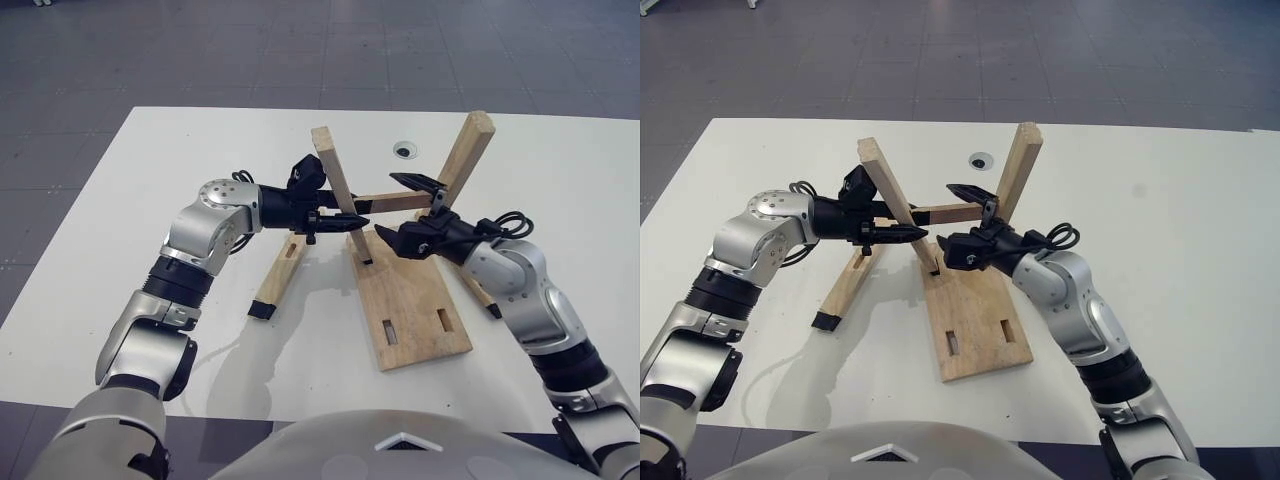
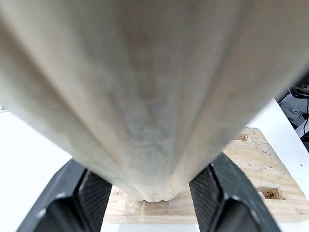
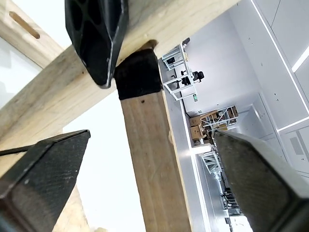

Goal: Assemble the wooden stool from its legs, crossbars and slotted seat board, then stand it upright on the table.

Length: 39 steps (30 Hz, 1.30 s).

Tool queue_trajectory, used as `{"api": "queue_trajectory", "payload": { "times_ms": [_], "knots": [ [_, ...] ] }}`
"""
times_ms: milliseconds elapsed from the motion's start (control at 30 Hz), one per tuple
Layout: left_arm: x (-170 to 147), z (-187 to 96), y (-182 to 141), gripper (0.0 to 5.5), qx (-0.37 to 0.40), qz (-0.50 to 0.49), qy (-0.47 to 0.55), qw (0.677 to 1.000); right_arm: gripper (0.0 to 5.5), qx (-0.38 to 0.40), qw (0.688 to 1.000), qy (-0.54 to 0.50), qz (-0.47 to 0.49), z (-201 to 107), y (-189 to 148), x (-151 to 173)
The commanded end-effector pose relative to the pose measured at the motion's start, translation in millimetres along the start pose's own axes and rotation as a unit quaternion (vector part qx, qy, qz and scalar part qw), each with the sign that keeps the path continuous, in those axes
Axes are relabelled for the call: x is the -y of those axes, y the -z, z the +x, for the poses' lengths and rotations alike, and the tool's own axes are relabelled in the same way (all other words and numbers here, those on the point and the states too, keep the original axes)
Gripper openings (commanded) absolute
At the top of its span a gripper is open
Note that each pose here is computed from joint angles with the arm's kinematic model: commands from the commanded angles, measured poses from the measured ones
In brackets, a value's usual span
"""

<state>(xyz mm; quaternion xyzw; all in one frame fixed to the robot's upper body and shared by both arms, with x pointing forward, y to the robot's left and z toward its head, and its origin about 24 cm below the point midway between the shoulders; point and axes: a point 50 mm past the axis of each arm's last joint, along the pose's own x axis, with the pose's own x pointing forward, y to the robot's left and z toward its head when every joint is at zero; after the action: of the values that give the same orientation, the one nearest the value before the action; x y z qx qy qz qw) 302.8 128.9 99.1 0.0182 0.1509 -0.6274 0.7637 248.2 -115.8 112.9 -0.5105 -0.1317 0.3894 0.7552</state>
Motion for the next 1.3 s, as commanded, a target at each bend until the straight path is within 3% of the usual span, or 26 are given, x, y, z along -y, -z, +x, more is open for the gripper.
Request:
{"api": "queue_trajectory", "payload": {
  "times_ms": [33, 233, 400, 433, 567, 633, 733, 833, 900, 967, 1167, 1233, 1300],
  "knots": [
    [10.7, -15.4, 88.7, 2.06, -0.192, -0.101, -0.05, 0.975, 5.45, 0.013, 1.0, 0.0, -0.023, -14.8, -0.2, 14.2],
    [10.9, -16.0, 89.6, 2.06, -0.19, -0.103, -0.054, 0.975, 5.48, 0.081, 0.996, 0.016, -0.028, -34.2, -14.4, 32.0],
    [10.8, -16.1, 89.4, 2.06, -0.19, -0.102, -0.055, 0.975, 5.48, 0.115, 0.993, -0.024, -0.015, -57.5, -16.8, 26.6],
    [11.1, -17.0, 89.8, 2.06, -0.19, -0.103, -0.056, 0.975, 5.23, 0.113, 0.993, -0.044, 0.001, -63.5, -14.1, 23.9],
    [11.5, -17.7, 91.0, 2.06, -0.189, -0.105, -0.059, 0.975, 4.43, 0.004, 0.975, -0.187, 0.123, -90.0, 24.7, 4.1],
    [11.5, -16.7, 91.2, 2.06, -0.188, -0.105, -0.058, 0.975, 4.14, -0.055, 0.96, -0.207, 0.18, -98.9, 48.1, 4.2],
    [11.6, -16.0, 90.9, 2.06, -0.189, -0.103, -0.058, 0.975, 3.51, -0.102, 0.953, -0.093, 0.268, -86.6, 72.4, 32.3],
    [11.7, -16.3, 89.8, 2.06, -0.19, -0.1, -0.058, 0.975, 3.09, -0.151, 0.895, 0.128, 0.399, -57.8, 94.6, 69.6],
    [11.5, -15.0, 89.0, 2.06, -0.194, -0.096, -0.054, 0.975, 3.09, -0.195, 0.823, 0.217, 0.487, -51.8, 106.4, 75.8],
    [11.7, -14.3, 88.8, 2.06, -0.197, -0.094, -0.051, 0.975, 3.09, -0.248, 0.764, 0.273, 0.53, -55.1, 118.0, 75.9],
    [13.5, -13.0, 89.1, 2.06, -0.197, -0.093, -0.047, 0.975, 3.09, -0.377, 0.657, 0.322, 0.568, -73.6, 137.5, 55.2],
    [14.1, -12.7, 89.5, 2.06, -0.196, -0.094, -0.048, 0.975, 3.09, -0.392, 0.643, 0.309, 0.582, -70.1, 133.3, 47.3],
    [14.8, -11.7, 89.8, 2.06, -0.195, -0.095, -0.047, 0.975, 3.09, -0.341, 0.673, 0.226, 0.617, -37.5, 101.2, 36.6]
  ]
}}
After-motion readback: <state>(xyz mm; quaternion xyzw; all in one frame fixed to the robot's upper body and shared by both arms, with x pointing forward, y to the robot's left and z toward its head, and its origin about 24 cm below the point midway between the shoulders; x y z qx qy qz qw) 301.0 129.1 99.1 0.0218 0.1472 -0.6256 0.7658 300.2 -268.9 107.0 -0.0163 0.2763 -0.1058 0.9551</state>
